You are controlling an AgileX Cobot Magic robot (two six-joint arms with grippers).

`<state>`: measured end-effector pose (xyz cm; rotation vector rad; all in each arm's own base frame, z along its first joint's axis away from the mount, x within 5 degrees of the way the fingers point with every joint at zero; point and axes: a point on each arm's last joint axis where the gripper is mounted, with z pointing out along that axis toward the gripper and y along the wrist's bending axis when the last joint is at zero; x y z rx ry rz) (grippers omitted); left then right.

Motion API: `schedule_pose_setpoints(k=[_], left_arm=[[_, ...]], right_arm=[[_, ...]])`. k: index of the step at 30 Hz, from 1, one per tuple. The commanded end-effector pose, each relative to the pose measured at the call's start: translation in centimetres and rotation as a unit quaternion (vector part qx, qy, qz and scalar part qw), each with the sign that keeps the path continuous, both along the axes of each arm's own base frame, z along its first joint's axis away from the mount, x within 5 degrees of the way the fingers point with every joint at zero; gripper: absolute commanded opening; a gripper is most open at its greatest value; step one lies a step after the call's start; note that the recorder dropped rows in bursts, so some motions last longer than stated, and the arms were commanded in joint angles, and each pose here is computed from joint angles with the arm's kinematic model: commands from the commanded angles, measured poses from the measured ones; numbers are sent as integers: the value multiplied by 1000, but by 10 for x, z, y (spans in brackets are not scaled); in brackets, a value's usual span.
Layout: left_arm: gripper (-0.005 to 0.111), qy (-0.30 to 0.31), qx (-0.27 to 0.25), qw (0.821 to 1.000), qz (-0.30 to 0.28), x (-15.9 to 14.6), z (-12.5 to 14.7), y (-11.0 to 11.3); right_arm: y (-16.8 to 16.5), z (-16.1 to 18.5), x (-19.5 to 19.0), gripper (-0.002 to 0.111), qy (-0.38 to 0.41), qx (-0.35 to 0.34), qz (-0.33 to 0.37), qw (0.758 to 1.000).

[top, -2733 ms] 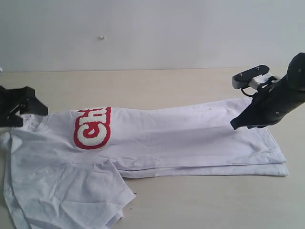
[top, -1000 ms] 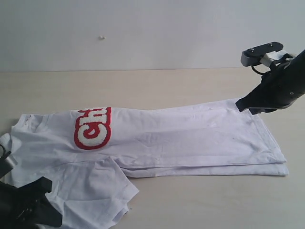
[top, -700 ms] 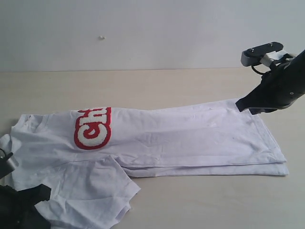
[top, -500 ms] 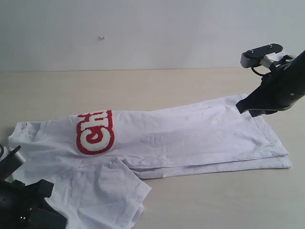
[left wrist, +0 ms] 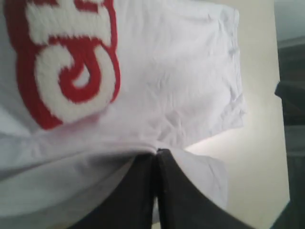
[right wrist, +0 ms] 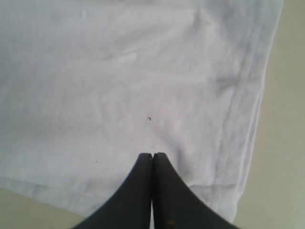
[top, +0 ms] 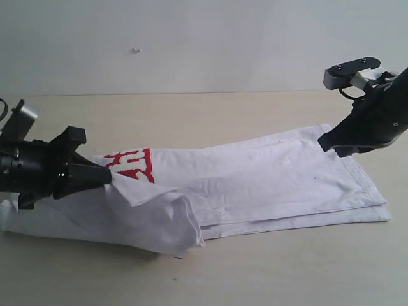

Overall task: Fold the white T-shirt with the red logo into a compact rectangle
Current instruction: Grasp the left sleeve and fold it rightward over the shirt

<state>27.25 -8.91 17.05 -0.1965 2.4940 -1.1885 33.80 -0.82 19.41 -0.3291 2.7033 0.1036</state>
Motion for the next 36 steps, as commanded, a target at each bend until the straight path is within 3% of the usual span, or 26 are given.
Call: schedule_pose_setpoints(k=[1, 4, 7, 9, 14, 16, 21, 24, 29, 32, 36], left_arm=[[0, -9, 15, 997, 74, 27, -2, 10], [0, -10, 11, 993, 120, 44, -7, 20], [4, -2, 10, 992, 125, 54, -16, 24], [18, 0, 10, 993, 117, 56, -20, 23], [76, -4, 14, 993, 115, 59, -22, 23], [82, -6, 17, 993, 117, 59, -22, 24], [65, -16, -1, 995, 100, 62, -16, 23], [50, -23, -12, 999, 42, 56, -12, 20], [26, -19, 42, 997, -57, 41, -15, 21], [4, -10, 74, 996, -57, 40, -17, 25], [0, -6, 93, 994, -60, 36, -22, 24]], right_arm=[[-2, 3, -2, 0, -3, -1, 1, 1000], [-2, 3, -2, 0, -3, -1, 1, 1000], [-2, 3, -2, 0, -3, -1, 1, 1000], [-2, 4, -2, 0, -5, -1, 0, 1000], [-2, 4, -2, 0, -5, -1, 0, 1000], [-2, 3, -2, 0, -4, -1, 0, 1000], [-1, 3, -3, 0, 3, 1, 2, 1000], [-1, 3, -3, 0, 5, 0, 3, 1000], [-1, 3, -3, 0, 5, -1, 3, 1000], [-1, 3, -3, 0, 5, -1, 3, 1000], [-1, 3, -3, 0, 5, -1, 3, 1000]])
